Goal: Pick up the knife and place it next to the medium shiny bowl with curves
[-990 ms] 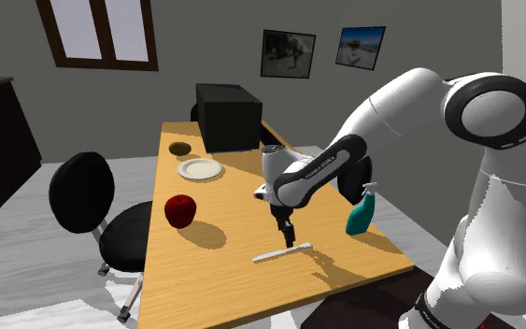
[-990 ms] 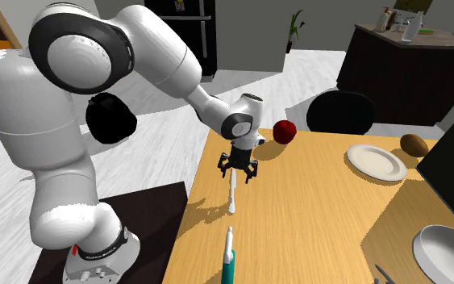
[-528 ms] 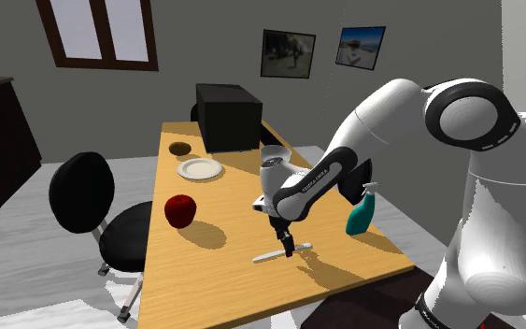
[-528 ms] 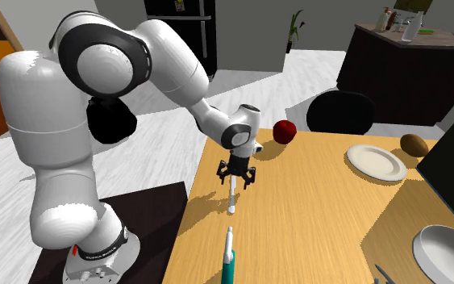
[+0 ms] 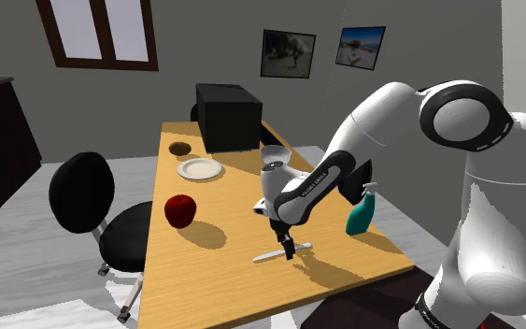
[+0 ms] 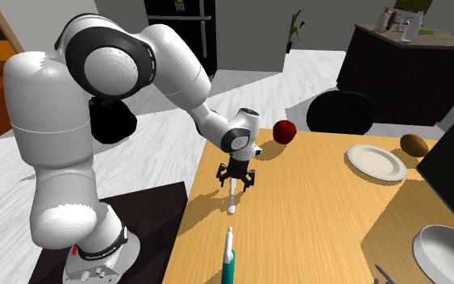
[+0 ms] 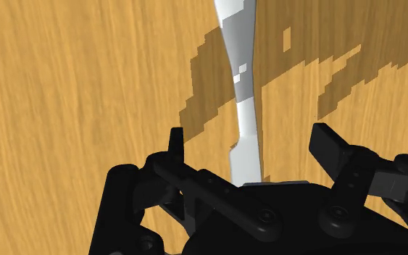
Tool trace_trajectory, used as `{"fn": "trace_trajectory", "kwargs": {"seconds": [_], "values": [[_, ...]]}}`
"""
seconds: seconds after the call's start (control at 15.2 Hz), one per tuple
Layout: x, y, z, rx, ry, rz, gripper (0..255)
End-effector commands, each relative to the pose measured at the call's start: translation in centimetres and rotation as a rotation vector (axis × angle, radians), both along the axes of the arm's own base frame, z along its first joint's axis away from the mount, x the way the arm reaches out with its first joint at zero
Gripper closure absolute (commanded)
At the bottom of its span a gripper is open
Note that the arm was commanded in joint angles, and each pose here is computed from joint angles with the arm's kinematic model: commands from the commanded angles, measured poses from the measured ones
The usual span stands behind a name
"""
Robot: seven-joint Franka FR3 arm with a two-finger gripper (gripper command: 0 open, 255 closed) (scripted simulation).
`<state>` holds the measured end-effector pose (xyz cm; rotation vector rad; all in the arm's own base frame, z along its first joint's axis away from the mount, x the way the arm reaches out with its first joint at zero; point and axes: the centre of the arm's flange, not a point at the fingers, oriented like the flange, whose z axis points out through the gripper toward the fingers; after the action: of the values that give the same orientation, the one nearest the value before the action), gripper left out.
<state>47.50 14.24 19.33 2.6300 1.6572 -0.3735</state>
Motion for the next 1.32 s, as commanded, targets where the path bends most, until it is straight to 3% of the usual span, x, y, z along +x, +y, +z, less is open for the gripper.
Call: {"fn": "trace_trajectory", "kwargs": {"seconds": [0.0, 0.07, 0.66, 1.25], "values": [[0.0, 0.0, 0.0, 0.000, 0.000, 0.000, 0], [0.0, 0.0, 0.0, 0.000, 0.000, 0.000, 255], [0.0, 0.0, 0.0, 0.000, 0.000, 0.000, 255], [0.0, 0.0, 4.7, 0.000, 0.000, 0.000, 255]]}}
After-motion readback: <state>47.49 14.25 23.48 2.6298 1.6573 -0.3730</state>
